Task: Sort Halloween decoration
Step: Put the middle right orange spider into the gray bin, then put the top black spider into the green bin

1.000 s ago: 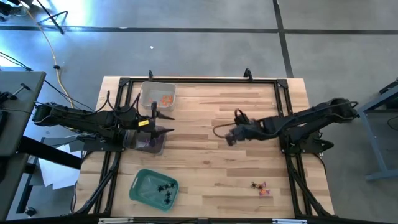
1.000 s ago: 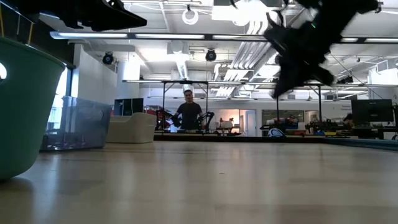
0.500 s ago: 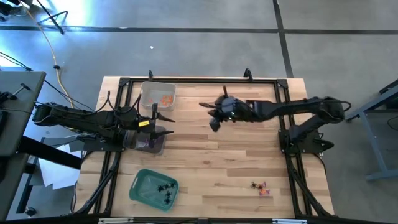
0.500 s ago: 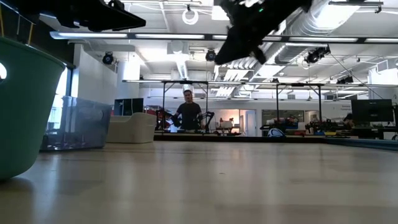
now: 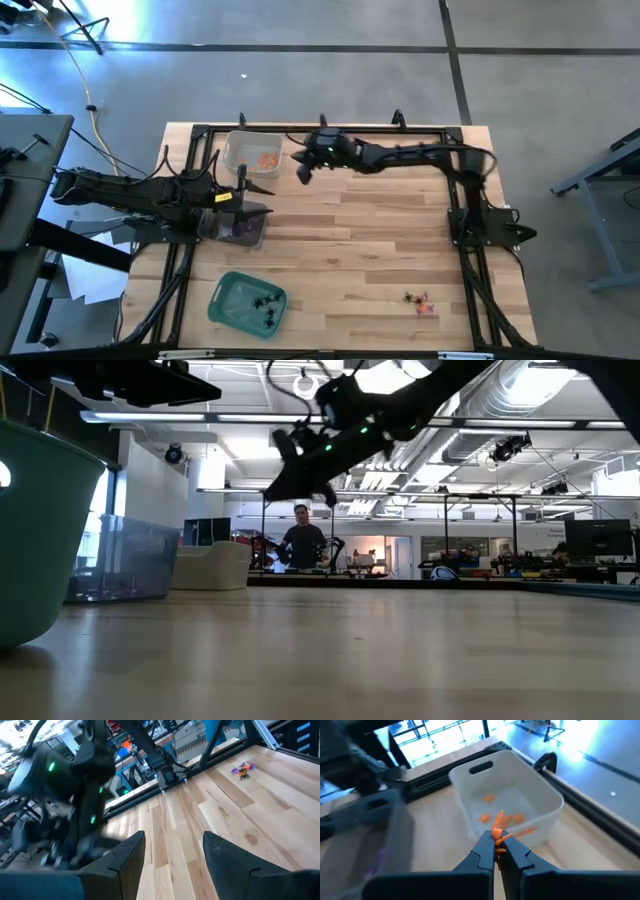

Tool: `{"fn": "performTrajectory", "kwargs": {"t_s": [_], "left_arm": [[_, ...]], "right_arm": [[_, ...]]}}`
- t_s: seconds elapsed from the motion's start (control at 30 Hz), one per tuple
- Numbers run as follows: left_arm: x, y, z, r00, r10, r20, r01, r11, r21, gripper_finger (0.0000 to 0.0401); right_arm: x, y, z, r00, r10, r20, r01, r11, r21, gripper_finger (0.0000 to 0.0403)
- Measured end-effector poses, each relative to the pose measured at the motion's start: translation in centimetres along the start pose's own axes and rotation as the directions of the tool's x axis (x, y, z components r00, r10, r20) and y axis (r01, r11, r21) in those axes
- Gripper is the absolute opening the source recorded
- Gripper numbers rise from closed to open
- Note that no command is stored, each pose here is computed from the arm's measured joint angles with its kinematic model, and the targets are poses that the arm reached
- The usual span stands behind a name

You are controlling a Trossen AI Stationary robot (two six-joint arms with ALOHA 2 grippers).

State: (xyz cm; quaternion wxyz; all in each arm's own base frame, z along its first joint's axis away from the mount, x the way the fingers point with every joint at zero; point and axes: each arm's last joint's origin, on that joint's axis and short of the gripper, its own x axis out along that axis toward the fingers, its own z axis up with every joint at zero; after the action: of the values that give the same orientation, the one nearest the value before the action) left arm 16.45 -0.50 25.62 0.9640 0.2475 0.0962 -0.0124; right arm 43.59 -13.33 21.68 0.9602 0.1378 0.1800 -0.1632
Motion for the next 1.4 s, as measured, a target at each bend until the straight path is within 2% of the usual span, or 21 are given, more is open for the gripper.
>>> {"fn": "performTrajectory", "kwargs": {"t_s": [0.1,0.23,0.43,0.6,0.83,0.93,1.23,1.4], "left_arm": [[-0.2,0.0,-0.1,1.0,-0.005,-0.012,0.005,1.0,0.0,0.0186],[-0.4,0.0,-0.1,1.0,-0.006,-0.016,0.006,1.0,-0.001,0.0186],[-0.4,-0.1,-0.3,0.999,-0.018,-0.033,0.018,1.0,-0.026,0.0186],[-0.7,-0.1,-0.3,0.999,-0.017,-0.029,0.016,0.999,-0.034,0.0186],[-0.8,-0.1,-0.3,0.999,-0.02,-0.035,0.019,0.999,-0.031,0.0186],[-0.8,-0.1,-0.3,0.999,-0.02,-0.035,0.019,0.999,-0.028,0.0186],[-0.8,-0.2,-0.4,0.999,-0.026,-0.045,0.025,0.999,-0.043,0.0186],[-0.8,-0.2,-0.5,0.998,-0.029,-0.051,0.027,0.999,-0.042,0.0186]], "right_arm": [[2.7,-0.3,0.5,1.0,0.001,0.016,0.0,1.0,-0.021,0.0001],[5.9,-0.1,1.3,0.997,0.06,0.05,-0.059,0.998,-0.025,0.0001],[9.6,0.0,1.9,0.993,0.106,0.058,-0.104,0.994,-0.031,0.0001],[10.8,-0.3,2.1,0.992,0.104,0.07,-0.101,0.994,-0.05,0.0001],[10.9,-1.1,1.8,0.996,0.083,0.035,-0.082,0.996,-0.04,0.0003],[10.9,-1.2,1.6,0.997,0.08,0.021,-0.079,0.996,-0.04,0.0023],[10.9,-1.2,1.4,0.997,0.078,0.003,-0.077,0.994,-0.083,0.0132],[10.3,-1.1,1.9,0.997,0.069,-0.029,-0.071,0.994,-0.079,0.0156]]}}
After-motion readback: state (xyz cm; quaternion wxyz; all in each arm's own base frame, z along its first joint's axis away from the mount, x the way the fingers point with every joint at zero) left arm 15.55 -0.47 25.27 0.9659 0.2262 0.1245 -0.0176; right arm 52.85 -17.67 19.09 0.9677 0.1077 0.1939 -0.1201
